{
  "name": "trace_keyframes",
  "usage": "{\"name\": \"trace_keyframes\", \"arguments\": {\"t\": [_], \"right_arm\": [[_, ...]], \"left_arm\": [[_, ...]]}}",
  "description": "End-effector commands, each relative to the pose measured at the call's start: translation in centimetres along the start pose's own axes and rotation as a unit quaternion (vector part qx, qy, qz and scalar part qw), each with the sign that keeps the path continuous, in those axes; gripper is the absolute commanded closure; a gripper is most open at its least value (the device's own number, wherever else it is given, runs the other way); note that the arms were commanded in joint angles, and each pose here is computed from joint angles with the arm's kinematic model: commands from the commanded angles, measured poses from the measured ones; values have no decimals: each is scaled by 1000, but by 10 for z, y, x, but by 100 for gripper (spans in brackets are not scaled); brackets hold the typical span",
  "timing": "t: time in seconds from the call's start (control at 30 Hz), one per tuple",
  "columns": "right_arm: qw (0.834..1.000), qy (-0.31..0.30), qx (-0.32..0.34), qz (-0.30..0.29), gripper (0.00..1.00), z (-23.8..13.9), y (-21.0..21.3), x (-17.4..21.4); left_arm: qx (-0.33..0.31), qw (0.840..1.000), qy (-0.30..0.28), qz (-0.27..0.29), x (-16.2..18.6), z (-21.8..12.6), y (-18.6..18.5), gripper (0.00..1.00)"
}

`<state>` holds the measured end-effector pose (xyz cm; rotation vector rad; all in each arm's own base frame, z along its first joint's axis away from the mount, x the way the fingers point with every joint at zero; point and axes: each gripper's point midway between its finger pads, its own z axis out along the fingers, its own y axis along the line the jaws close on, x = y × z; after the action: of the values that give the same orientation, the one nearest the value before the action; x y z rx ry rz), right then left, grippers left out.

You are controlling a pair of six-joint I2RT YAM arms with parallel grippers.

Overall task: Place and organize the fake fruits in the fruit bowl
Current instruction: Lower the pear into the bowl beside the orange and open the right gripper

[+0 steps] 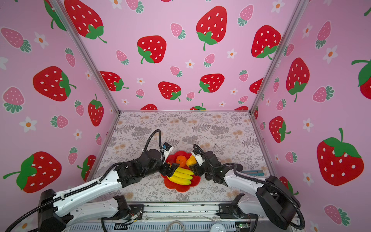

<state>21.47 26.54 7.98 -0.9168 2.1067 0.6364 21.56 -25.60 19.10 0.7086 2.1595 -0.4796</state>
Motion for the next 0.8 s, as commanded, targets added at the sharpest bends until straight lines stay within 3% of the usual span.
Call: {"name": "trace_keyframes", "arguments": {"t": [0.0, 0.23, 0.3, 0.4, 0.47, 0.57, 0.67, 0.77], "right_arm": [[1000, -12, 11, -9, 26, -3, -1, -12], [996, -50, 60, 43, 14, -40, -13, -28], [993, -48, 75, 76, 0, -52, -17, -17], [979, -53, 120, 154, 1, -74, -32, 4], [958, -43, 173, 223, 1, -87, -49, 27], [942, -18, 183, 280, 1, -89, -50, 47], [929, 17, 192, 316, 3, -87, -49, 66], [927, 25, 181, 328, 3, -82, -45, 74]], "left_arm": [[-10, 1000, 7, 1, 6, -1, 4, 1], [5, 1000, 6, 4, 1, -5, -2, 1], [26, 1000, 11, 9, 4, -7, -9, 1], [59, 998, 23, 11, 12, -9, -19, 1], [70, 997, 34, 15, 17, -11, -22, 1], [74, 996, 41, 23, 20, -12, -24, 1], [79, 995, 42, 33, 21, -10, -26, 1], [88, 994, 45, 41, 22, -7, -29, 1]]}}
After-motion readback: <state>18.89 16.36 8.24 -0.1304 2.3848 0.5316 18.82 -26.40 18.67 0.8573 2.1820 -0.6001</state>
